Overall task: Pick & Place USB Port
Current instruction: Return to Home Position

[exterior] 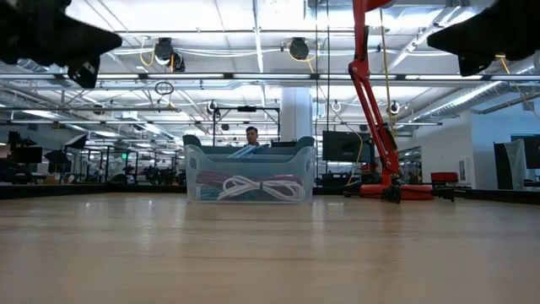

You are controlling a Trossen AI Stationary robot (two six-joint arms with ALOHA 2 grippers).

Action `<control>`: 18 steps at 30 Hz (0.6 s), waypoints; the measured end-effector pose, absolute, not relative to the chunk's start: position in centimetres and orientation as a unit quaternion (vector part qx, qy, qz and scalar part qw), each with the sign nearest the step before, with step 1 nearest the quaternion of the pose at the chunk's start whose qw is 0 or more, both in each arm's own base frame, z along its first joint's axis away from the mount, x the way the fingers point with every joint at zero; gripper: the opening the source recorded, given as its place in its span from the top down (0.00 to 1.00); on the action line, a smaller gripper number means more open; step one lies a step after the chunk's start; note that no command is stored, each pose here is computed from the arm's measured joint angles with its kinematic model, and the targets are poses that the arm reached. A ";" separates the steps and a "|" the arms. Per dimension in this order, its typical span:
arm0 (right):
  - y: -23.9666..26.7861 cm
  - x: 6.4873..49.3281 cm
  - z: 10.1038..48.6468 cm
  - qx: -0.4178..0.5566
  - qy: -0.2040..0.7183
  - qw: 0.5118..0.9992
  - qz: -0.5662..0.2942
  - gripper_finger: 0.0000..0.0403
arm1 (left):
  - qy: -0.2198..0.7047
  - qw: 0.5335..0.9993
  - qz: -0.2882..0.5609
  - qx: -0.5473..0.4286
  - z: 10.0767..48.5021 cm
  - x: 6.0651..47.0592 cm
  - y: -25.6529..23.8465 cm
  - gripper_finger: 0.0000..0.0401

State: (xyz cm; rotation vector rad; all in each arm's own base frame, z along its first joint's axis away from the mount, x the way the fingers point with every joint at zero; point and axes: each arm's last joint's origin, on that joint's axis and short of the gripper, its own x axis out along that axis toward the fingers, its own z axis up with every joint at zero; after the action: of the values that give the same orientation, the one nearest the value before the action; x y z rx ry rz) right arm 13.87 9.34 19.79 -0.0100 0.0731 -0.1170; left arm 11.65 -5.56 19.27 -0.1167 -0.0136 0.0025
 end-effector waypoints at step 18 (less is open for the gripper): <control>7.0 10.3 16.7 0.002 0.008 0.999 -0.033 1.00 | -0.028 0.993 0.017 -0.114 17.5 11.1 -5.1 0.97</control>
State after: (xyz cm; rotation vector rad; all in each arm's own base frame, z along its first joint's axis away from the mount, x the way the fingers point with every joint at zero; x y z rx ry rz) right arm 10.30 6.99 16.72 0.0043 0.0158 -0.0652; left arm 11.07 -5.09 17.55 -0.2285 -0.0556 0.0331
